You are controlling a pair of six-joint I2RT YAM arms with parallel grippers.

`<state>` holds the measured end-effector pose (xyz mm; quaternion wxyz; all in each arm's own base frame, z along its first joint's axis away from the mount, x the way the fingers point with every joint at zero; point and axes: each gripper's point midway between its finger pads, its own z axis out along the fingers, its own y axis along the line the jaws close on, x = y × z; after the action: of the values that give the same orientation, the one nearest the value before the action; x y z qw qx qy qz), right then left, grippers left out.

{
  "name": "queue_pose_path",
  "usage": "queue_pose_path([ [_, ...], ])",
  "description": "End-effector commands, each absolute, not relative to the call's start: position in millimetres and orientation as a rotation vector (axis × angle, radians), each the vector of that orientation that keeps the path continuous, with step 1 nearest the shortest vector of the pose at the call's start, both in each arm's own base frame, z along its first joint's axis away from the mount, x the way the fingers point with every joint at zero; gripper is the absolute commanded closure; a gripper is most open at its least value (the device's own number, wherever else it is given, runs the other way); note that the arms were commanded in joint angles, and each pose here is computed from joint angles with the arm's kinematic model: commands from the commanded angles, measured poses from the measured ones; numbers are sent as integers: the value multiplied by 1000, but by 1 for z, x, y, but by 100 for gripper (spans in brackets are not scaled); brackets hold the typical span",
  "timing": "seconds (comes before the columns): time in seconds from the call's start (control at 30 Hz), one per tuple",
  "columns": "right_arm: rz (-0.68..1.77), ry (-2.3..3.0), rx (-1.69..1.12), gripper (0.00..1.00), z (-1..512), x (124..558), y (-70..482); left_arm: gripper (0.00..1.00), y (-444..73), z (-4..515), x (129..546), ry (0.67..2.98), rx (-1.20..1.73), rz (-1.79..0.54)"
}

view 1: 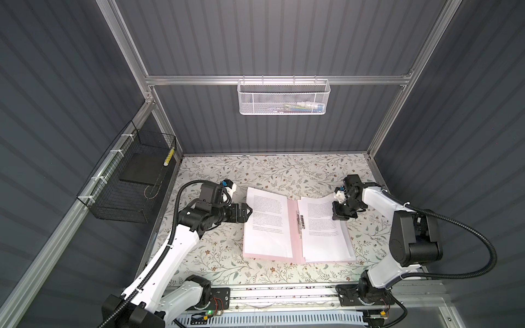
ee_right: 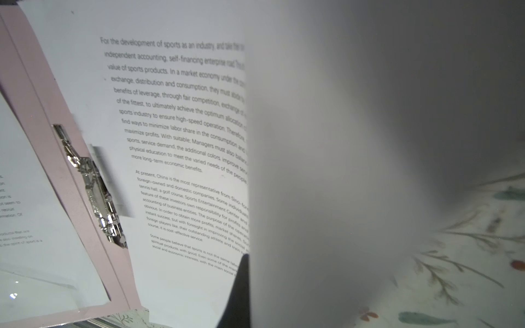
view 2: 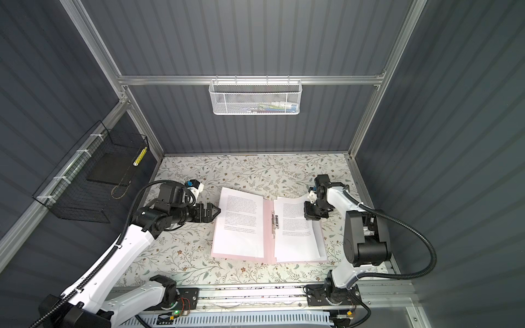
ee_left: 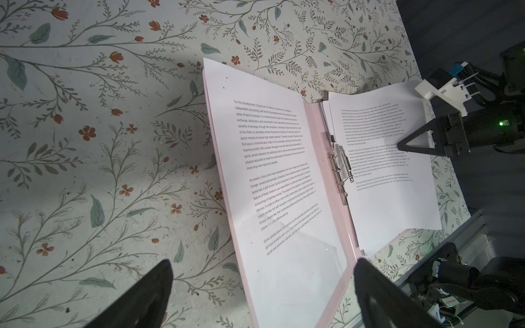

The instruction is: Put the files into the folder

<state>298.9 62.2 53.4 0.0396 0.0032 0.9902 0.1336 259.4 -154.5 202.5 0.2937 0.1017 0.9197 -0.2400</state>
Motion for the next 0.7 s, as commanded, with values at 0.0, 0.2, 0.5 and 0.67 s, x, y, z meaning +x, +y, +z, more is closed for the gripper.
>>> queue_pose_path([
  [0.0, 405, 3038, -15, 100, 60, 299, 60, 0, -156, 203, 254, 2444, 300, -649],
  [0.2, 389, 3053, -112, 100, 56, 297, 64, 0, -156, 201, 255, 2452, 299, -646],
  [0.5, 292, 3051, -326, 100, 54, 296, 60, 0, -156, 200, 256, 2457, 297, -643],
  [0.67, 253, 3038, -374, 100, 56, 300, 57, 0, -156, 199, 256, 2461, 296, -638],
])
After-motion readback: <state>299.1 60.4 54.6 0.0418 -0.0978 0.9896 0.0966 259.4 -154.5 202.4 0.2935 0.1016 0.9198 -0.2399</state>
